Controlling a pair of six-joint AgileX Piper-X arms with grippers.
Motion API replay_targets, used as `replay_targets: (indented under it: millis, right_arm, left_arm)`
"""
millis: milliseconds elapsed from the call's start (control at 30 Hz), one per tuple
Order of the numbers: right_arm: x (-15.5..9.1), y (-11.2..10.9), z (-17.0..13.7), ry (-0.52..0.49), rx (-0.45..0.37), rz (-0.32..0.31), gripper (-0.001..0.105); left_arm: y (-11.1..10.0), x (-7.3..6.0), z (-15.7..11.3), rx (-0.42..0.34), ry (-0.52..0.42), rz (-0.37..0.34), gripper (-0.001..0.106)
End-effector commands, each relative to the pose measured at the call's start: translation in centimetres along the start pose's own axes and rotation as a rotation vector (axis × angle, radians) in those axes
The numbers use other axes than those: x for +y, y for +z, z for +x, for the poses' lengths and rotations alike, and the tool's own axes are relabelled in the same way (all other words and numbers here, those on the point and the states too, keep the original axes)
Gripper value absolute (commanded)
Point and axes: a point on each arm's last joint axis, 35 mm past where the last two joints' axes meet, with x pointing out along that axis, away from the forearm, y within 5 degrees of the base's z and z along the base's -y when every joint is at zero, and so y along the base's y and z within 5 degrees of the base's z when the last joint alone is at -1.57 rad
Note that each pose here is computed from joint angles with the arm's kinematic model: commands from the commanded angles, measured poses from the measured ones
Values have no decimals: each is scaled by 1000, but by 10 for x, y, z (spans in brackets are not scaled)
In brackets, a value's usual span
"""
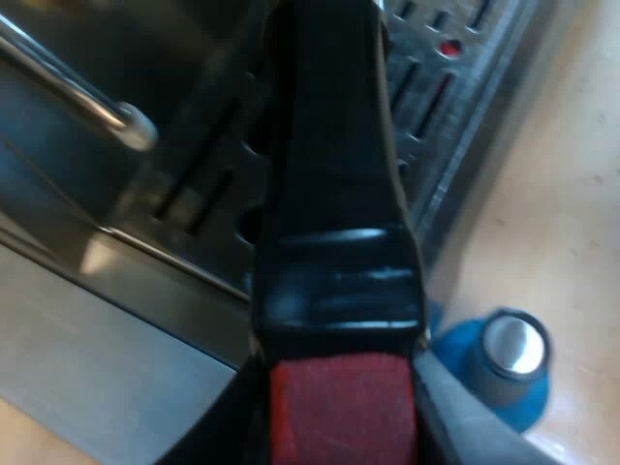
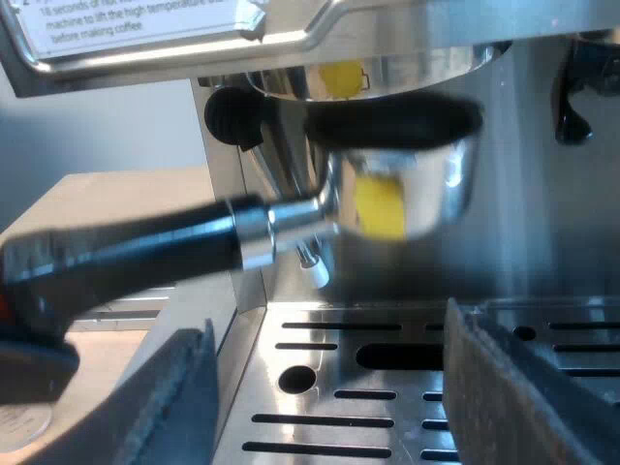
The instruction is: Put the handle in the coffee machine
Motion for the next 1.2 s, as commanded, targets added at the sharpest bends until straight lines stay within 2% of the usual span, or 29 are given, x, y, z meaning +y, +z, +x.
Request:
replay_targets:
  millis: [33,200,500,833,1200]
  right_arm:
    - [-1,4,0,-14,-10,0,54]
    - [0,4,0,-10,-10,0,54]
    - [0,4,0,-10,-9,-49,54]
    - [0,4,0,-10,-9,-49,54]
    - [0,3,0,-10,-8,-50,54]
  left_arm:
    - [11,5,-3,-75,15,5,0]
    - [6,11,7,-66,-5,-33,0]
    - [14,15,4,-100,13,0,0]
    - [31,17,-7,-136,-18,9,0]
    - [27,16,-23,-157,-17,11,0]
